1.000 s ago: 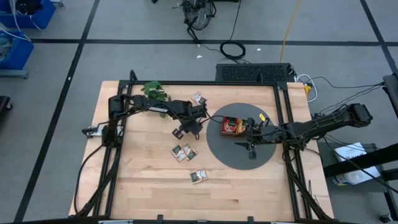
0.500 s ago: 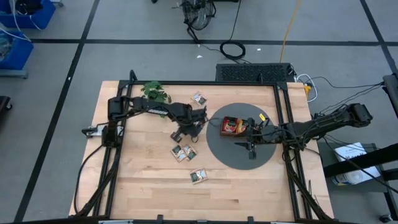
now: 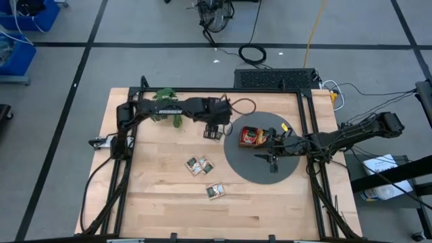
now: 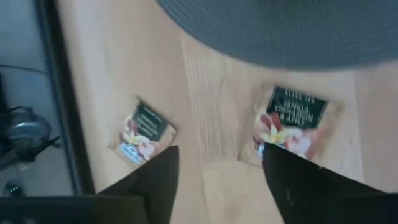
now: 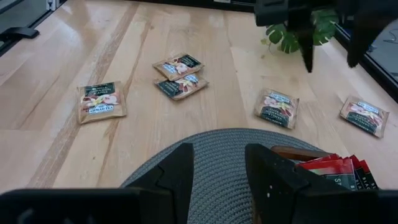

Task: Pick & Place Tea
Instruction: Put the brown tea bag into the right section of the wooden organizer

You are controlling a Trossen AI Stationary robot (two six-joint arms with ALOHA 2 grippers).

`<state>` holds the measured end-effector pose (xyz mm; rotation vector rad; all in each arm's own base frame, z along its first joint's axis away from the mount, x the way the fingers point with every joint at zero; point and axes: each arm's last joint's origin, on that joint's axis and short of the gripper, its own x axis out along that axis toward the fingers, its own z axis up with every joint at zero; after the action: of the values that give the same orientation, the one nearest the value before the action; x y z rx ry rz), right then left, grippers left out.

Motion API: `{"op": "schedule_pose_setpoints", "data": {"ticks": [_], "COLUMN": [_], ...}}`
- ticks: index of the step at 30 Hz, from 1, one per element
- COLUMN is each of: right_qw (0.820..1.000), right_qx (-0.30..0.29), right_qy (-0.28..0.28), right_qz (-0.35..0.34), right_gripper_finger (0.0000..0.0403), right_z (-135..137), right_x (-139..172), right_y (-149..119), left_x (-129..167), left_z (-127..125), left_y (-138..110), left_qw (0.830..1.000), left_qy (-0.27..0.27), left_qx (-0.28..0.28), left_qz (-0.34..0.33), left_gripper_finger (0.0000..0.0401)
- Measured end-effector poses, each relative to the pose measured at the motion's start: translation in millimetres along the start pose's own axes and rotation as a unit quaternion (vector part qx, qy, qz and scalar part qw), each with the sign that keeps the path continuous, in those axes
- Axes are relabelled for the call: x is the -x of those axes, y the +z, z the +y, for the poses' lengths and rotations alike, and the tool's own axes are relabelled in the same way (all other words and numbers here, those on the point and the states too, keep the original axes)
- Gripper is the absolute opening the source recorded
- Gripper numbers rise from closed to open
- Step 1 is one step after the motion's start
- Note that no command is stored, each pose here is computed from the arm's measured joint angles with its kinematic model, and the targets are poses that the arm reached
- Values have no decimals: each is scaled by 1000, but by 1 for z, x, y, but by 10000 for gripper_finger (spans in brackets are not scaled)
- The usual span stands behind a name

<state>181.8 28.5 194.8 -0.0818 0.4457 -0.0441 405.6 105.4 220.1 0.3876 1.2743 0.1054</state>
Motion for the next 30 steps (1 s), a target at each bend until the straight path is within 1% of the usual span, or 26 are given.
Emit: {"op": "schedule_pose_setpoints", "data": {"ticks": [1, 4, 6, 9, 11, 15, 20, 22, 27, 29, 30], "right_qw": [1000, 1000, 1000, 1000, 1000, 1000, 1000, 1000, 1000, 1000, 1000], "right_qx": [0, 0, 0, 0, 2, 4, 6, 6, 6, 6, 6], "right_qy": [0, 0, 0, 0, 0, 0, 0, 0, 0, 0, 0], "right_qz": [0, 0, 0, 1, 2, 8, 17, 18, 22, 22, 22], "right_gripper_finger": [130, 130, 130, 130, 130, 130, 130, 130, 130, 130, 130], "right_z": [0, 0, 0, 0, 0, 0, 0, 0, 0, 0, 0], "right_x": [0, 0, 0, 0, 0, 0, 0, 0, 0, 0, 0], "right_y": [0, 0, 0, 0, 0, -2, -3, -4, -4, -4, -4], "left_x": [-4, -24, -41, -62, -70, -72, -67, -71, -75, -76, -76], "left_z": [2, 2, 1, 0, 0, -1, -5, -8, -13, -14, -14], "left_y": [-2, -12, -15, -14, -12, -10, -12, -13, -14, -11, -9], "left_qw": [1000, 994, 987, 982, 981, 978, 963, 960, 957, 963, 968], "left_qy": [-15, -51, -80, -107, -120, -168, -250, -267, -276, -257, -241], "left_qx": [-12, -68, -103, -116, -115, -105, -93, -79, -60, -45, -27], "left_qz": [7, 64, 95, 101, 98, 68, 37, 40, 62, 65, 70], "left_gripper_finger": [240, 258, 260, 250, 238, 208, 179, 171, 164, 167, 170]}}
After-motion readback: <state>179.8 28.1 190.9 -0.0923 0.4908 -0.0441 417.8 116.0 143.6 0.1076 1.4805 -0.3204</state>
